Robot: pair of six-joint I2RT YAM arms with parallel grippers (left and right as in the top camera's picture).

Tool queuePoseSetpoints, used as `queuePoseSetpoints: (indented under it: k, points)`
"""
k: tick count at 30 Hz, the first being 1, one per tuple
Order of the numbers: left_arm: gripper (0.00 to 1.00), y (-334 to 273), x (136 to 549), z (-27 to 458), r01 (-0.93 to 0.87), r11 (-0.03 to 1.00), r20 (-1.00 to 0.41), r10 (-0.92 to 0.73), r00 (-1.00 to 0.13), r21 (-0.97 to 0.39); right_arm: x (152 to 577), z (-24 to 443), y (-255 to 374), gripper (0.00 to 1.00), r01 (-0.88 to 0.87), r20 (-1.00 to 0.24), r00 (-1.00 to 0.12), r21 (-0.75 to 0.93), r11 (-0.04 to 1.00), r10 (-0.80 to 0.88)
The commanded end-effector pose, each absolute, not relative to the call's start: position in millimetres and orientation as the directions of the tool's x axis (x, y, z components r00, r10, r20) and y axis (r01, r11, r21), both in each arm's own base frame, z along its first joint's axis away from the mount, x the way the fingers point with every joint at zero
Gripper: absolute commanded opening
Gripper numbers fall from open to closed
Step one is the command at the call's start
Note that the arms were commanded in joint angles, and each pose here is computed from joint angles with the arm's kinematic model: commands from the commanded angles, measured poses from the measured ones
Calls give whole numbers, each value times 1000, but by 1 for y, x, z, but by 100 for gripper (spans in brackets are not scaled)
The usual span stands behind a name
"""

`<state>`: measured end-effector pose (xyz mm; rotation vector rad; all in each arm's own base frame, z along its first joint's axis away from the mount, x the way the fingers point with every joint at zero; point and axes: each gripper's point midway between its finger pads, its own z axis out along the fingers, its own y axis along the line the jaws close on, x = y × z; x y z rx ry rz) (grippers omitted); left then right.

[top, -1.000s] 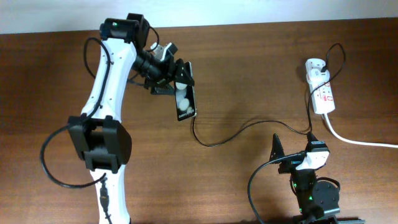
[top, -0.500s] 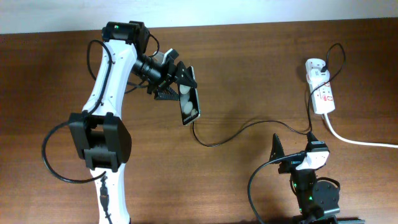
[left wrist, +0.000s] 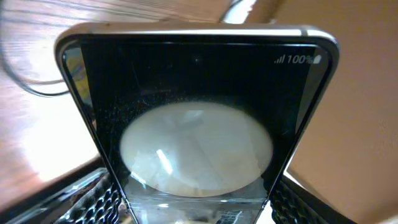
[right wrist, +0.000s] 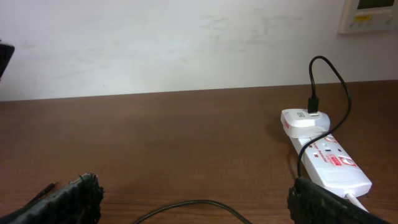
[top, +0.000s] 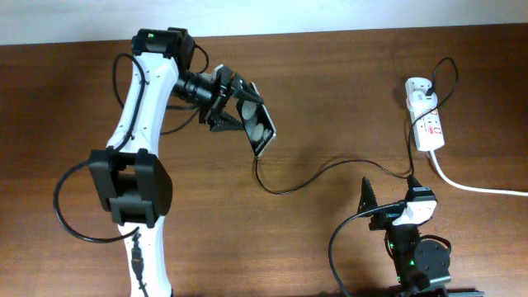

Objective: Plug charger to phone and switch on socket
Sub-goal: 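Rotate the held phone upright, port facing right, with the left gripper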

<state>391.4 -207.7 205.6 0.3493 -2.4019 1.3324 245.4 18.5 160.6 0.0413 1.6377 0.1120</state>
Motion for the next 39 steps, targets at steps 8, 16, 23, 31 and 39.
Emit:
queuePoseSetpoints:
  k: [8, 16, 23, 31, 39]
  points:
    - [29, -170, 418, 231, -596, 301, 584, -139, -800, -745, 245, 158, 15, 99, -24, -993, -72, 97, 995, 95]
    - [26, -172, 419, 238, -643, 256, 632, -135, -763, -721, 245, 158, 15, 99, -24, -993, -72, 97, 995, 95]
    - [24, -174, 421, 246, -699, 205, 690, -125, -713, -685, 245, 158, 15, 99, -24, -993, -72, 97, 995, 95]
    - [21, -175, 421, 249, -746, 184, 737, -129, -664, -640, 245, 158, 15, 99, -24, -993, -72, 97, 995, 95]
    - [19, -175, 421, 250, -754, 179, 744, -129, -655, -632, 245, 158, 15, 99, -24, -993, -72, 97, 995, 95]
